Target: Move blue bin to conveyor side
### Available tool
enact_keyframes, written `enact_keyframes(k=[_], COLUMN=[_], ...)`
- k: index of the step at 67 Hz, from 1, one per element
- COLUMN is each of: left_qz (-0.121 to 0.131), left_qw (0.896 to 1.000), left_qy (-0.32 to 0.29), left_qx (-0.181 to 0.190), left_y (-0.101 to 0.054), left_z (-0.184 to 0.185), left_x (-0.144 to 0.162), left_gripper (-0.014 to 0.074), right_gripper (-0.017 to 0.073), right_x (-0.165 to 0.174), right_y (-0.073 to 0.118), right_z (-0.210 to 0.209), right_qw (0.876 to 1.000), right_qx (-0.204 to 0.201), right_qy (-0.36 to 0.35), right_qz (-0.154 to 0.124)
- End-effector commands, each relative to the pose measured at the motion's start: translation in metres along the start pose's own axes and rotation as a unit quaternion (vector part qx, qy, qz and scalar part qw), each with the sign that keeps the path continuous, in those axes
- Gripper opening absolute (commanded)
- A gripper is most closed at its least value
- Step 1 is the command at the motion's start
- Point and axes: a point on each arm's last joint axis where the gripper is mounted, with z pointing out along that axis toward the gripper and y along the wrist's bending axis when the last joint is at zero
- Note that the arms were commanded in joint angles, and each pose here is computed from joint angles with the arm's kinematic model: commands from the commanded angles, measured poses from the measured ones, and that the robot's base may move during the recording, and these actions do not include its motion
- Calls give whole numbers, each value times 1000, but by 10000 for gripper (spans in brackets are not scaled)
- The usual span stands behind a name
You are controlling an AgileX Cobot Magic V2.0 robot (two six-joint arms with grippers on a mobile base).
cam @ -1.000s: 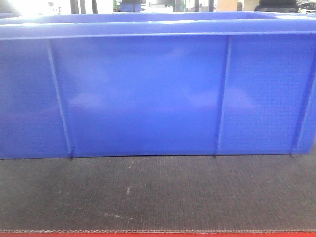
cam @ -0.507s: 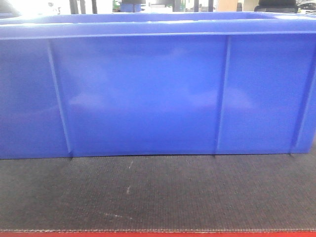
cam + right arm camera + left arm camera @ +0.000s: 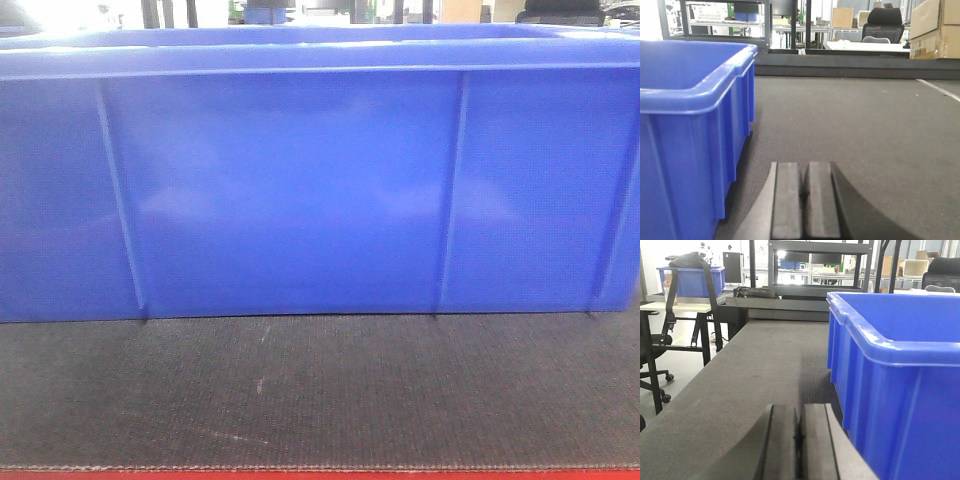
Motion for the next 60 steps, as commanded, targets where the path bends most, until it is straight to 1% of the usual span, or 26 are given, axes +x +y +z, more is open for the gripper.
enact_keyframes(k=[1, 60], left_qz=[-2, -2], left_qw=[1000, 1000], left_qy=[-13, -13], left_qx=[-1, -1], left_y=[0, 0], left_z=[0, 0], left_x=[-3, -3], left_gripper=[-17, -17], right_gripper=[-76, -76], right_x=[-4, -4], right_y=[0, 0], right_z=[-1, -1], right_qw=[1000, 1000], right_qx=[3, 3], right_qy=[-21, -21], right_qz=[-2, -2])
